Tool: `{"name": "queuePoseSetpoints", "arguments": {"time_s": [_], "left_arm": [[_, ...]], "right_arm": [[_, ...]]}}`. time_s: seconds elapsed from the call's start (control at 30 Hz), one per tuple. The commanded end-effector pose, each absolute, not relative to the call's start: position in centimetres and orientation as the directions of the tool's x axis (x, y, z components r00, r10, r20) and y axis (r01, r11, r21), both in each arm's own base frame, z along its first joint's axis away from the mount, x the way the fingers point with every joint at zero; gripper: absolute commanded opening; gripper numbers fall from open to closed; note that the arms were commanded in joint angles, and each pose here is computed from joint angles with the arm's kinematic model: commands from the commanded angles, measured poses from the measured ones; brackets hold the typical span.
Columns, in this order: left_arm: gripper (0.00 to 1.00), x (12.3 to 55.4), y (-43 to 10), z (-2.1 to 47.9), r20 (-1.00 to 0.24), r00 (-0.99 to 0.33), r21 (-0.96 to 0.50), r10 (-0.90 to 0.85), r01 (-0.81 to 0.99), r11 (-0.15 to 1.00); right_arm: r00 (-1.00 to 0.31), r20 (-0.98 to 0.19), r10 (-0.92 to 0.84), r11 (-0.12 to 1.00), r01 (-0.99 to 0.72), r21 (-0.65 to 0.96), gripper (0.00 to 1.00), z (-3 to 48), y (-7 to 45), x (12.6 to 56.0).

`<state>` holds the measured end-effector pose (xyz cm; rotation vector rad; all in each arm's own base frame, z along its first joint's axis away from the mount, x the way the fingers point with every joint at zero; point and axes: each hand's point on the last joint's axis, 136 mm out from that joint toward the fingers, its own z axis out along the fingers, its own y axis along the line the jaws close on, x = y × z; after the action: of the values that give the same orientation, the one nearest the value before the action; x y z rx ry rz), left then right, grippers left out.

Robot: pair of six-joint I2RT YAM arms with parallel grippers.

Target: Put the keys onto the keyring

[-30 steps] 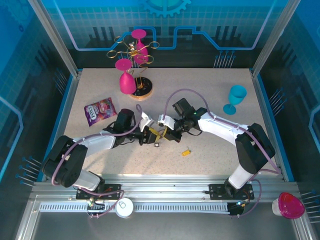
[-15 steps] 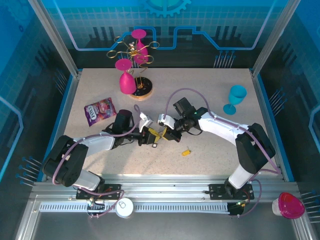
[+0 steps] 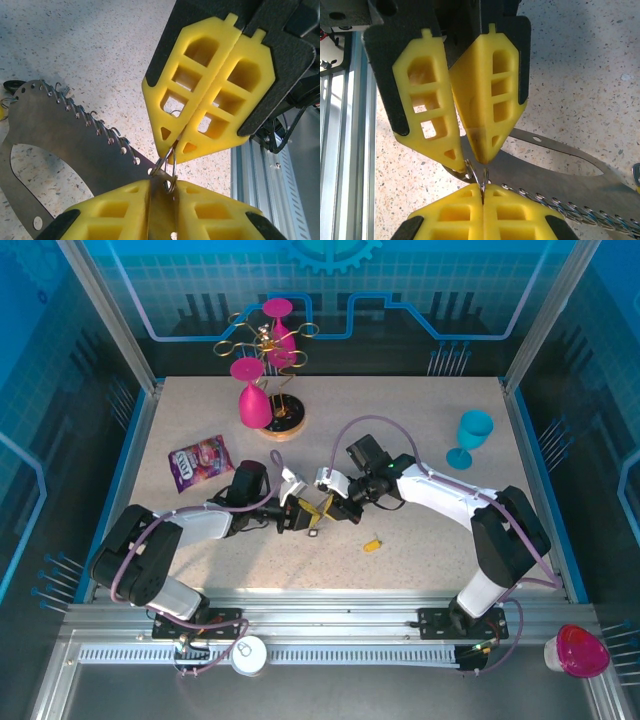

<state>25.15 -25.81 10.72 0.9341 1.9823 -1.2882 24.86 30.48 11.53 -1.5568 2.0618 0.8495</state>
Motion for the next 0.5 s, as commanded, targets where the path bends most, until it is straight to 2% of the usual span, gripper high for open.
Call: {"name": "queuePoseSetpoints", "arguments": {"time_s": [0.0, 0.47], "left_arm": [[0.18, 25.5, -26.63, 12.01, -0.816, -0.532, -0.486, 0.226, 0.843, 0.229], [0.13, 26.13, -27.2, 12.96, -0.846, -0.494, -0.451, 0.199, 0.863, 0.226]], "right_arm": [[-0.281, -0.685, -0.672, 0.157, -0.958, 0.239, 0.0, 13.16, 31.57, 24.89], [-0.291, -0.666, -0.686, 0.144, -0.953, 0.268, 0.0, 12.65, 32.27, 24.6]]}}
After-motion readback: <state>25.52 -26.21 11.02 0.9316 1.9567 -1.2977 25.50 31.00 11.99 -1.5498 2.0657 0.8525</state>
